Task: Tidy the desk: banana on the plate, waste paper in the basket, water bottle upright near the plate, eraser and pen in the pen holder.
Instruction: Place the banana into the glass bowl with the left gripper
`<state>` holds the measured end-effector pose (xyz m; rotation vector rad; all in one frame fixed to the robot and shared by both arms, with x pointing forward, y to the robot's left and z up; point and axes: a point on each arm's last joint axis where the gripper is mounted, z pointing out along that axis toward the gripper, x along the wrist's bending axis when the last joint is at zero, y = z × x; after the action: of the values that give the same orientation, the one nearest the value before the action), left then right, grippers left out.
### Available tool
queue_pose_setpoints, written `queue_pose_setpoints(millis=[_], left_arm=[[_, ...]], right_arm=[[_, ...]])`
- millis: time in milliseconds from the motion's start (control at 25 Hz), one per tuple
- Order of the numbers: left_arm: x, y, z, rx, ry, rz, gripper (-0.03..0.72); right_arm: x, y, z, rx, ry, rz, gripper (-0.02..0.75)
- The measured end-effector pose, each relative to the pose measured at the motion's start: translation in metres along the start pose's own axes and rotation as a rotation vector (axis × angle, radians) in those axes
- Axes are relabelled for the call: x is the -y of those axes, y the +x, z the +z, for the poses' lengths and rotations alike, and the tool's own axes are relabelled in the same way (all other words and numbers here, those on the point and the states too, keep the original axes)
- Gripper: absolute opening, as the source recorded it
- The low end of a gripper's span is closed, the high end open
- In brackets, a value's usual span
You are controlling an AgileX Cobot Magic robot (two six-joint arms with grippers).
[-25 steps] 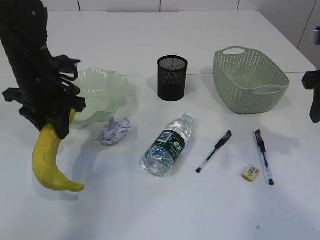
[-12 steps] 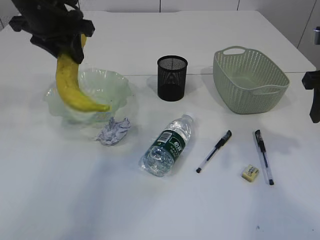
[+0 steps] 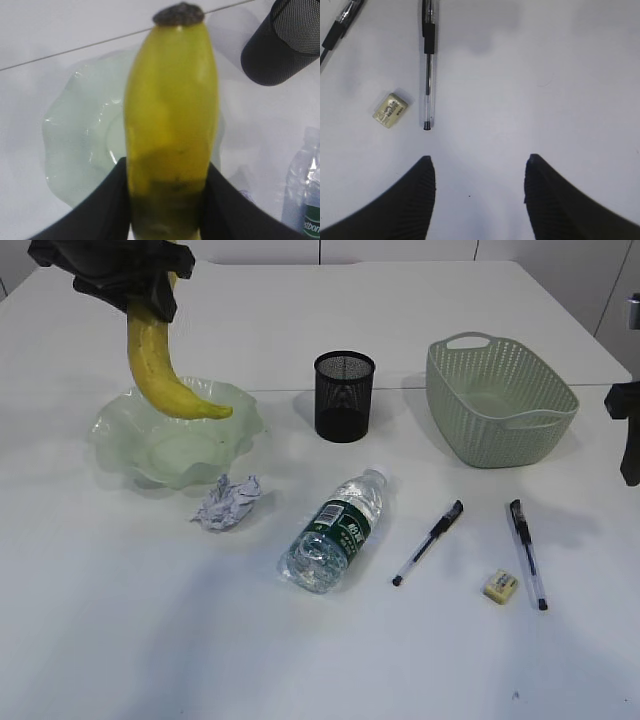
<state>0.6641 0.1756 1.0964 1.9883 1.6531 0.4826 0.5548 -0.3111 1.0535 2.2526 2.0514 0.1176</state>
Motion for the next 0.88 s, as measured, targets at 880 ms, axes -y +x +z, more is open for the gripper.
queue_pose_setpoints(millis=[880], left_arm=[[-0.010, 0.040, 0.066, -0.007, 0.044, -0.117, 0.259]], right_arm=[[0.000, 0.000, 0.000, 0.002, -0.002, -0.001, 0.428]])
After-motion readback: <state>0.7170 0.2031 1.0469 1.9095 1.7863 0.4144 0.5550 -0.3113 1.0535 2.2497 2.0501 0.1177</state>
